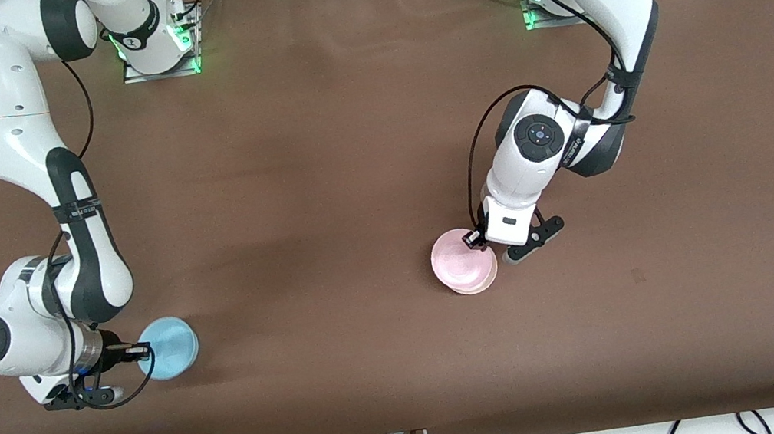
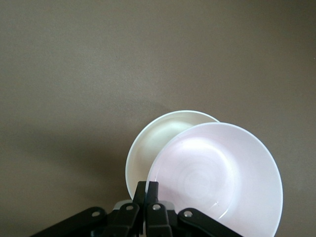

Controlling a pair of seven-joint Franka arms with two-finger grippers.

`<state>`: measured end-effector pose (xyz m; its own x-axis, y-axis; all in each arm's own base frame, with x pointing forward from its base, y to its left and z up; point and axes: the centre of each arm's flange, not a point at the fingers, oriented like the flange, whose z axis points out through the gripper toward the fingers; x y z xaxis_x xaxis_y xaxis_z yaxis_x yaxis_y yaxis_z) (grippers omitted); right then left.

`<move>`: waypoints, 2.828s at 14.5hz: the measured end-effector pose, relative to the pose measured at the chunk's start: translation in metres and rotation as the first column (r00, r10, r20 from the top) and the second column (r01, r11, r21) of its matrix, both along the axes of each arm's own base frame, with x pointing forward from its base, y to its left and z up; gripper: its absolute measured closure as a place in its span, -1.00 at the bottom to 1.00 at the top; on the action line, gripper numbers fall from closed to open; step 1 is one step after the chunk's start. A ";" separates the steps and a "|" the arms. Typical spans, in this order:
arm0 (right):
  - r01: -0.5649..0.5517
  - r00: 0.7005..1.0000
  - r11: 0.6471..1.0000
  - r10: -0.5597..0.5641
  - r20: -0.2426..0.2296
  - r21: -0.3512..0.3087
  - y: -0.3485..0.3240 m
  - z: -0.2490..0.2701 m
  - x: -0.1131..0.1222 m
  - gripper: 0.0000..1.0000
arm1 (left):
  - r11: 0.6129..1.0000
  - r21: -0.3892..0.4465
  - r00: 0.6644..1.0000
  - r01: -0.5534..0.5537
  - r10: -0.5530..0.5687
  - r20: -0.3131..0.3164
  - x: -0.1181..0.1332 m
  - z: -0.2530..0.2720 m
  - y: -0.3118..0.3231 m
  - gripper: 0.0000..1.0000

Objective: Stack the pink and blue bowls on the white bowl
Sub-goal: 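Lower the pink bowl into the white bowl while the right gripper descends, then grasp the blue bowl's rim with the right gripper, then carry the blue bowl toward the stack while the left gripper withdraws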

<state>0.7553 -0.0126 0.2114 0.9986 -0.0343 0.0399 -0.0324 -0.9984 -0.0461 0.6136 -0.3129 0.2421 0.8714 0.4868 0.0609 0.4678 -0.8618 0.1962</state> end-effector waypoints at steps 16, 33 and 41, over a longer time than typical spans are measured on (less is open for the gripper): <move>0.281 0.952 0.942 -0.250 -0.178 0.182 0.093 0.080 0.003 0.94 | 0.999 -0.015 0.999 -0.034 0.034 0.010 0.000 -0.026 -0.002 0.95; 0.489 0.862 0.838 -0.422 -0.280 0.243 0.199 0.108 -0.011 0.94 | 0.995 0.002 0.995 -0.096 0.096 0.024 0.031 0.022 0.005 -0.81; 0.624 0.780 0.752 -0.582 -0.230 0.213 0.349 0.119 -0.050 0.94 | 0.989 0.150 0.997 -0.009 0.021 -0.077 0.082 0.168 0.150 -0.75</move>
